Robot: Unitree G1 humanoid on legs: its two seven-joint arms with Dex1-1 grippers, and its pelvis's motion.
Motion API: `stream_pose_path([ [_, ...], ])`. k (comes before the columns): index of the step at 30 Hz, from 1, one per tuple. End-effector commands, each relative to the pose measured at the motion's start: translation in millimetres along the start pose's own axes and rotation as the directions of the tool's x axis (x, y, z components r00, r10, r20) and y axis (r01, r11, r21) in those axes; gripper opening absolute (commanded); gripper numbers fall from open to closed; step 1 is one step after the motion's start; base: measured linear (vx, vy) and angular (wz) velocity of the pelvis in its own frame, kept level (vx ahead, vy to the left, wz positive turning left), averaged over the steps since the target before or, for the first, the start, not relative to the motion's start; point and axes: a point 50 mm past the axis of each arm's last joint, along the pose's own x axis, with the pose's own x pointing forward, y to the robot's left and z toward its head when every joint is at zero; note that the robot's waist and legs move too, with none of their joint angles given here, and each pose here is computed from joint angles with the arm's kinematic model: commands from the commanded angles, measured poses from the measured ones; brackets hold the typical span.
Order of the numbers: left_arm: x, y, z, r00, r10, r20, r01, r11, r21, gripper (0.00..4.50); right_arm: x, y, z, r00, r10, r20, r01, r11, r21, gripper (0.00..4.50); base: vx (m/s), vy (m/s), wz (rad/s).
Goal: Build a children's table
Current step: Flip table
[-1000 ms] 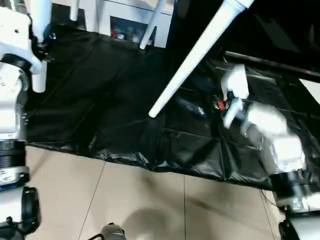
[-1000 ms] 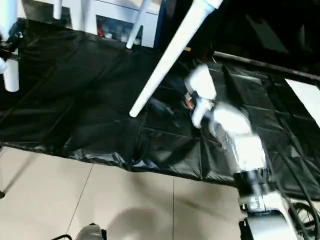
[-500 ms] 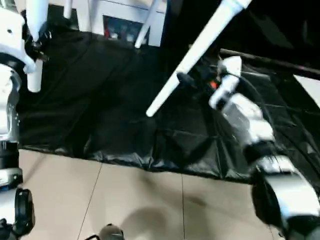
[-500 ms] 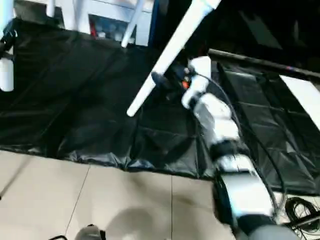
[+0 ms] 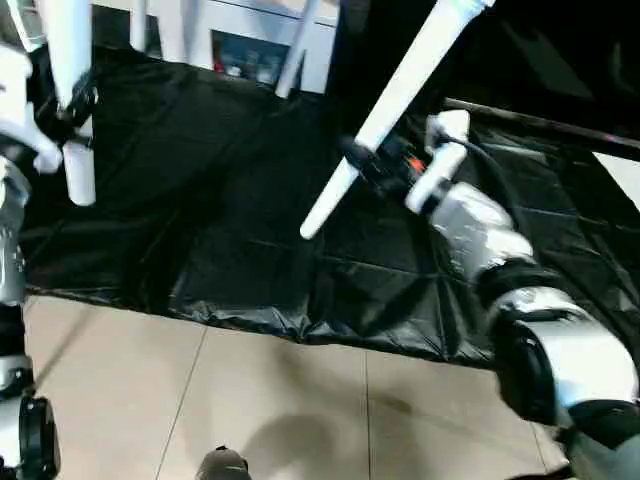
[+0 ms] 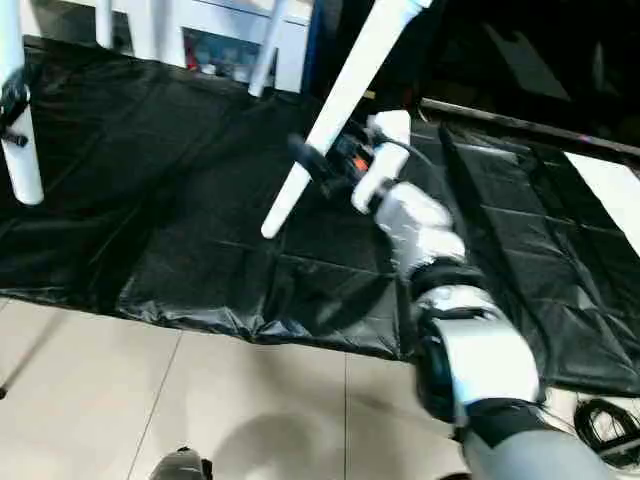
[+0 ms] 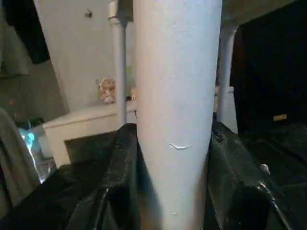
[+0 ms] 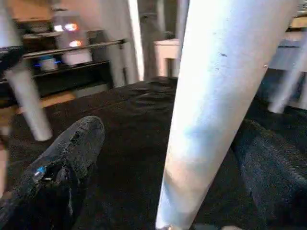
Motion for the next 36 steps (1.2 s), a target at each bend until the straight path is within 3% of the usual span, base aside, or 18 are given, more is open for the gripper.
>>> stream_pose_path([
  [1, 13, -46.8, -6.1, 0.975, -0.224, -0.003, 0.224, 0.975, 0.006, 1.69, 19.8, 27.5, -6.3, 0.971, 0.232, -0.057, -0.235, 0.970, -0.057, 4.50, 0.000, 0.000, 0.00],
  [9, 15, -66.9, -16.0, 0.960, -0.278, -0.020, 0.277, 0.960, -0.034, 1.69, -6.3, 19.8, -8.6, 0.976, 0.218, -0.024, -0.219, 0.969, -0.112, 4.50, 0.000, 0.000, 0.00],
  [12, 12, -70.9, -29.8, 0.958, -0.277, -0.068, 0.274, 0.960, -0.050, 1.69, -15.3, 20.6, -8.7, 0.978, 0.206, -0.006, -0.205, 0.970, -0.134, 4.50, 0.000, 0.000, 0.00],
  [16, 8, -66.2, -47.2, 0.965, -0.220, -0.144, 0.215, 0.975, -0.049, 1.69, -16.6, 17.7, -11.0, 0.990, 0.139, 0.001, -0.137, 0.978, -0.158, 4.50, 0.000, 0.000, 0.00],
  [18, 2, -61.3, -63.5, 0.958, -0.196, -0.212, 0.183, 0.980, -0.076, 1.69, -16.9, 15.1, -15.0, 0.998, 0.059, -0.002, -0.058, 0.982, -0.181, 4.50, 0.000, 0.000, 0.00],
  [19, 0, -59.2, -67.3, 0.957, -0.182, -0.225, 0.169, 0.983, -0.073, 2.25, -16.6, 15.2, -15.9, 0.999, 0.040, 0.004, -0.039, 0.981, -0.190, 4.50, 0.000, 0.000, 0.00],
  [22, -11, -51.2, -85.1, 0.949, -0.146, -0.281, 0.123, 0.988, -0.097, 2.46, -16.2, 15.9, -21.7, 0.997, -0.061, 0.040, 0.068, 0.976, -0.207, 4.50, 0.000, 0.000, 0.00],
  [23, -19, -45.3, -90.0, 0.955, -0.114, -0.274, 0.085, 0.989, -0.117, 2.58, -20.8, 19.0, -30.6, 0.992, -0.112, 0.055, 0.121, 0.968, -0.219, 4.50, 0.000, 0.000, 0.00],
  [27, -27, -40.8, -91.6, 0.968, -0.088, -0.233, 0.048, 0.984, -0.171, 2.81, -32.0, 19.8, -41.4, 0.977, -0.199, 0.078, 0.211, 0.956, -0.202, 4.50, 0.000, 0.000, 0.00],
  [28, -31, -41.3, -91.7, 0.971, -0.091, -0.219, 0.050, 0.981, -0.186, 2.81, -36.6, 20.1, -44.6, 0.974, -0.213, 0.081, 0.225, 0.954, -0.199, 4.50, 0.000, 0.000, 0.00],
  [29, -36, -41.4, -91.3, 0.977, -0.092, -0.194, 0.049, 0.975, -0.215, 3.17, -43.2, 21.3, -50.1, 0.968, -0.238, 0.082, 0.250, 0.947, -0.200, 4.50, 0.000, 0.000, 0.00],
  [32, -55, -45.8, -90.6, 0.986, -0.103, -0.133, 0.062, 0.959, -0.277, 3.21, -64.5, 27.1, -65.6, 0.952, -0.297, 0.073, 0.306, 0.925, -0.225, 4.50, 0.000, 0.000, 0.00],
  [36, -77, -58.3, -89.2, 0.988, -0.107, -0.109, 0.073, 0.956, -0.283, 3.69, -91.4, 36.5, -80.8, 0.916, -0.397, 0.054, 0.397, 0.882, -0.252, 4.50, 0.000, 0.000, 0.00],
])
